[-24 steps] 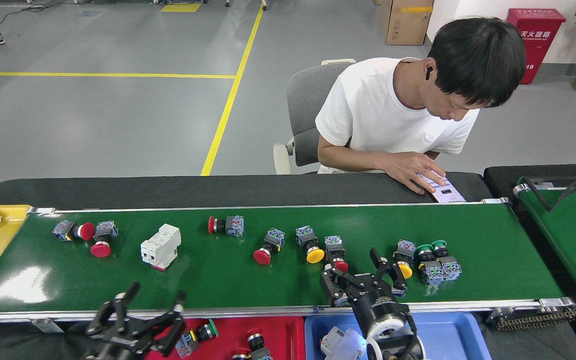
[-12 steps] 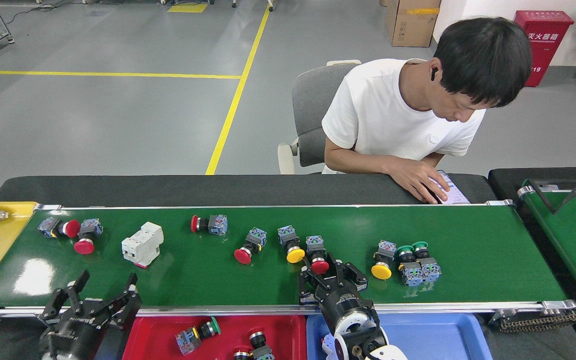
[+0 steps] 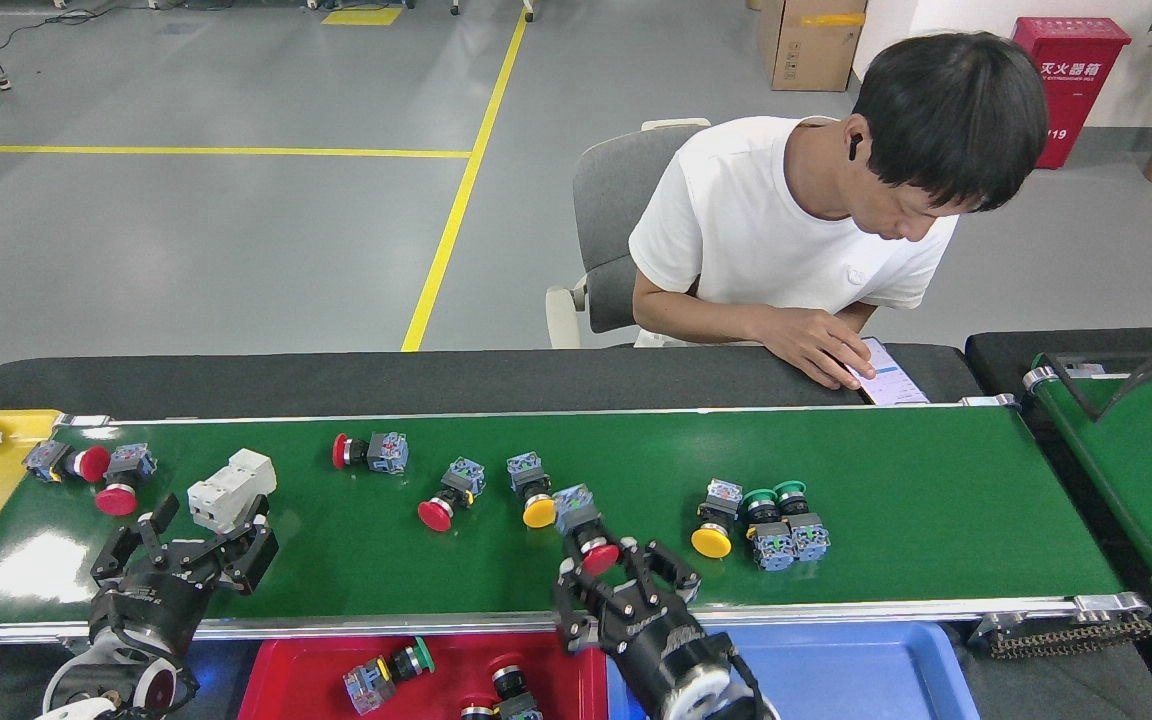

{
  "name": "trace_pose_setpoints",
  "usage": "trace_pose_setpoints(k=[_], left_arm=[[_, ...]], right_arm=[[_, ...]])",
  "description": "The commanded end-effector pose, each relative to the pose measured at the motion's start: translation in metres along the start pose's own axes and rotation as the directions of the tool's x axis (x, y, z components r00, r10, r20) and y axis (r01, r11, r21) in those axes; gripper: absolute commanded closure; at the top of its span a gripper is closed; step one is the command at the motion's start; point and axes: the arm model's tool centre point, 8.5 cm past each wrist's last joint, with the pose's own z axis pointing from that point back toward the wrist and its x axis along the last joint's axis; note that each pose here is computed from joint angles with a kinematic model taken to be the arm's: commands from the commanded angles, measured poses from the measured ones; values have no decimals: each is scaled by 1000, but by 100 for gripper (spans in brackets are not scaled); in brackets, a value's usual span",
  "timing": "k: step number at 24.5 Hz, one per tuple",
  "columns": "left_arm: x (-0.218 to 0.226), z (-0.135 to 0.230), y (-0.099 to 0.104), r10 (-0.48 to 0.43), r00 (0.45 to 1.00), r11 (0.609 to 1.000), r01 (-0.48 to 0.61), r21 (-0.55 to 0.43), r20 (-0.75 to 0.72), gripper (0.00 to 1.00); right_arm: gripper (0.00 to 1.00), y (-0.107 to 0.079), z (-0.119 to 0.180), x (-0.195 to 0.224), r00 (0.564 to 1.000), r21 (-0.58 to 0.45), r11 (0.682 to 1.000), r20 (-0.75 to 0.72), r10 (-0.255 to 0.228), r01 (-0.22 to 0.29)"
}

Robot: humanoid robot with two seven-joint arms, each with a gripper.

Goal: Pick switch part from conveyor to tray

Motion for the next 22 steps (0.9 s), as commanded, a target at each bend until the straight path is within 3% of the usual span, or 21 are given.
trace_pose_setpoints(k=[1, 4, 5, 10, 13, 15, 19, 22], left_arm=[[-11, -4, 8, -28, 1000, 1000, 28, 11, -11, 24], [-19, -6, -2, -36, 999, 999, 37, -29, 7, 83], [-20, -7, -2, -33, 999, 999, 34, -30, 9, 93], [-21, -6, 1, 2, 1000, 1000, -2, -12, 7, 96], [-16, -2, 4, 10, 1000, 1000, -10, 11, 15, 97], [-15, 9, 6, 11, 1000, 999, -11, 33, 18, 97], [-11, 55, 8, -10, 1000, 997, 8, 82, 24, 96], [-4, 99, -2, -2, 999, 996, -2, 86, 47, 96]], right_arm=[[5, 0, 1, 23, 991, 3, 1000, 130, 22, -22], [0, 0, 0, 28, 989, 5, 1000, 145, 24, -24], [0, -1, -1, 28, 989, 2, 1000, 146, 25, -25], [0, -23, -3, 14, 994, -54, 998, 104, 42, -37], [0, -58, 17, -41, 997, -150, 987, -62, 50, -59], [0, -67, 31, -74, 986, -179, 982, -162, 36, -65], [0, -81, 77, -148, 918, -219, 972, -397, -12, -82], [0, -70, 123, -184, 851, -202, 976, -525, -34, -86]])
